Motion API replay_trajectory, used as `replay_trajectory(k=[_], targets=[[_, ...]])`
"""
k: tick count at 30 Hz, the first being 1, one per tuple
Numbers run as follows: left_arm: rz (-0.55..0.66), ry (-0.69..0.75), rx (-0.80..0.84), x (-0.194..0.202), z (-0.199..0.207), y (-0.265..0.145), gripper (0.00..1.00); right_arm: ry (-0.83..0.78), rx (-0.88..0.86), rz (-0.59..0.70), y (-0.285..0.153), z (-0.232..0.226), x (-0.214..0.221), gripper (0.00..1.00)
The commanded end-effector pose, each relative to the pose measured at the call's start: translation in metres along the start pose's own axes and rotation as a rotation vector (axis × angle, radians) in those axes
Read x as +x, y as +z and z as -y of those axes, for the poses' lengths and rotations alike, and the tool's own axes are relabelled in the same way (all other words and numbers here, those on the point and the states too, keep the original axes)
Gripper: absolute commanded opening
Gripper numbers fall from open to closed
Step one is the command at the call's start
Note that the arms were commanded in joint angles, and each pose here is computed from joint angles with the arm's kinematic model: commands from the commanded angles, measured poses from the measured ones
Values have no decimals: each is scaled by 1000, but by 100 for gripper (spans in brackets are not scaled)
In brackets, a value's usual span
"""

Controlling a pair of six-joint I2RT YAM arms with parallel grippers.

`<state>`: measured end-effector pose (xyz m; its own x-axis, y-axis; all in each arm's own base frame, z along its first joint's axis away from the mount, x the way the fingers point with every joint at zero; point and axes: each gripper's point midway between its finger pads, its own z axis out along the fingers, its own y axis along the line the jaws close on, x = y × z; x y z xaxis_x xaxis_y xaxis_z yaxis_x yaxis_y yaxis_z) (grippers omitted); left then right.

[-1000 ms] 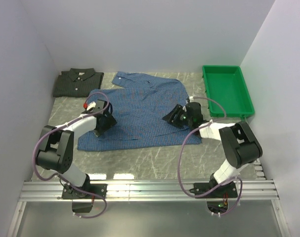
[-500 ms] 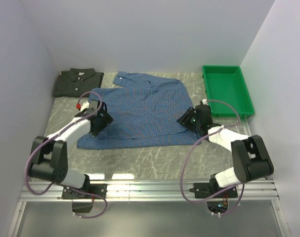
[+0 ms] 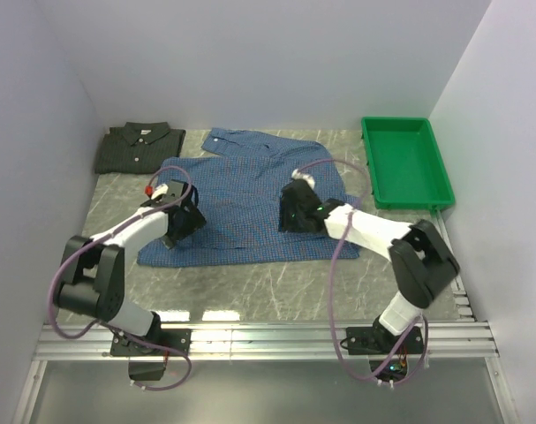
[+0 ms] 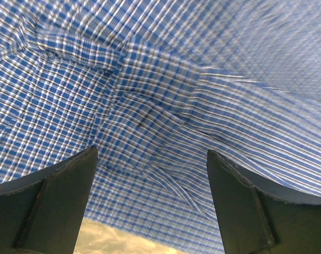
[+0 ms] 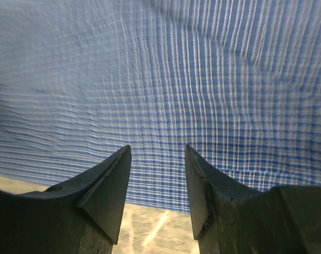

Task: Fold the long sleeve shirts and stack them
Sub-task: Fold the shirt

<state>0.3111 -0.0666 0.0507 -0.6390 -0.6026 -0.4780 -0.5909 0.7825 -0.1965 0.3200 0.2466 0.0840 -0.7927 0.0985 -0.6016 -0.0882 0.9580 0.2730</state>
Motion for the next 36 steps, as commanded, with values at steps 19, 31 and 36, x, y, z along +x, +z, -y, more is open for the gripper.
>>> replay_trajectory(k=[19,31,36], targets=[[-222,-87,-104,68,-61,17,88,-80,142,-452,-18,60,155,54],[-91,-132,70,41,-59,-59,90,-43,-32,-263,-67,32,108,54],[-27,-68,153,7,-24,-67,89,-39,-31,-90,-64,13,49,53]])
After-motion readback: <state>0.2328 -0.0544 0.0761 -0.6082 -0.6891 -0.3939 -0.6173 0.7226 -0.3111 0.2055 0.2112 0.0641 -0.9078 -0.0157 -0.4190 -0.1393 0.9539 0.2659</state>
